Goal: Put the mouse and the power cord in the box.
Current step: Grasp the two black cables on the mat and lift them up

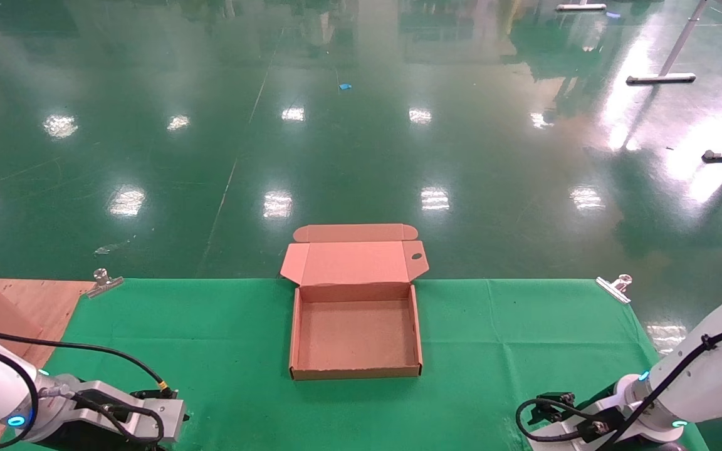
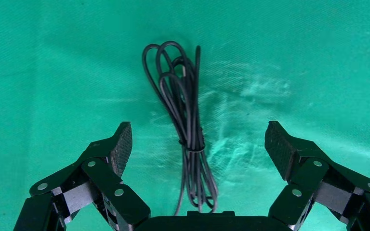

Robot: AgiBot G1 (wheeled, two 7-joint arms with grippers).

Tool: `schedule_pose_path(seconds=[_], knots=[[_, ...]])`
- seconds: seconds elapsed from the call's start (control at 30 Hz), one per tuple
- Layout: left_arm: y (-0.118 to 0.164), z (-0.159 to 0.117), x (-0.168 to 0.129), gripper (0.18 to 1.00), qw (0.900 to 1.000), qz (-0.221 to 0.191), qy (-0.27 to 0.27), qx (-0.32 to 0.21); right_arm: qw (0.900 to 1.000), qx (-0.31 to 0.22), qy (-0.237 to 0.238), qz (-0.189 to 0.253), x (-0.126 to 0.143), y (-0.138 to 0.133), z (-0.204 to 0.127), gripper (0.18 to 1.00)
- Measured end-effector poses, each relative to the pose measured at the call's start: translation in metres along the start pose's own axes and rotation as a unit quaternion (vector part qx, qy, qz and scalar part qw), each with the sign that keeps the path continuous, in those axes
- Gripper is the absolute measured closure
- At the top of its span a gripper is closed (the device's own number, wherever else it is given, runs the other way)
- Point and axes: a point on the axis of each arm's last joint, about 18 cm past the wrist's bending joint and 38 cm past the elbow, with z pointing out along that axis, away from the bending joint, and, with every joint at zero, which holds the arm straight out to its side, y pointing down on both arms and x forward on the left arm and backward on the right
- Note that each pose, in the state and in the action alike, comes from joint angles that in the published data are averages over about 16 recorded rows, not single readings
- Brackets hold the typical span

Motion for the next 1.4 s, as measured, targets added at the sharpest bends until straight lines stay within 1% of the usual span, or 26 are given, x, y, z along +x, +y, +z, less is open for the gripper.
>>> schedule_pose_path(seconds=[0.13,0.33,0.47,0.57,0.67,0.77,0.87,0.97,1.07,1.2,1.3,1.4], knots=[[0.004,0.003,0.001,0.194,1.0000,0.000,-0.003,-0.007,1.000,0.006,-0.001,0.005,-0.001,0.001,0.000,0.181],[0.012,0.008,-0.001,0.225,0.9996,-0.005,-0.019,-0.021,1.000,0.016,-0.002,0.009,-0.003,0.003,0.000,0.196],[0.017,0.010,-0.003,0.271,0.9991,-0.010,-0.031,-0.028,1.000,0.021,-0.002,0.009,-0.004,0.003,0.000,0.215],[0.020,0.011,-0.005,0.300,0.9986,-0.013,-0.040,-0.032,1.000,0.023,-0.003,0.007,-0.005,0.004,0.001,0.248],[0.023,0.011,-0.005,0.354,0.9982,-0.015,-0.046,-0.035,1.000,0.023,-0.005,0.005,-0.006,0.004,0.002,0.278],[0.025,0.011,-0.005,0.396,0.9980,-0.016,-0.050,-0.036,1.000,0.023,-0.007,0.004,-0.007,0.005,0.004,0.329],[0.026,0.011,-0.005,0.469,0.9980,-0.017,-0.051,-0.035,1.000,0.023,-0.010,0.004,-0.008,0.005,0.005,0.374],[0.027,0.011,-0.004,0.523,0.9981,-0.017,-0.050,-0.032,1.000,0.025,-0.011,0.006,-0.010,0.006,0.006,0.447],[0.026,0.011,-0.002,0.601,0.9983,-0.016,-0.048,-0.029,1.000,0.026,-0.013,0.008,-0.011,0.006,0.007,0.507],[0.026,0.010,0.000,0.692,0.9986,-0.014,-0.044,-0.025,0.999,0.029,-0.015,0.011,-0.012,0.007,0.007,0.612],[0.027,0.009,0.002,0.764,0.9989,-0.014,-0.040,-0.021,0.999,0.031,-0.015,0.013,-0.011,0.007,0.006,0.676],[0.027,0.006,0.003,0.810,0.9991,-0.014,-0.036,-0.017,0.999,0.032,-0.013,0.014,-0.010,0.008,0.003,0.752]])
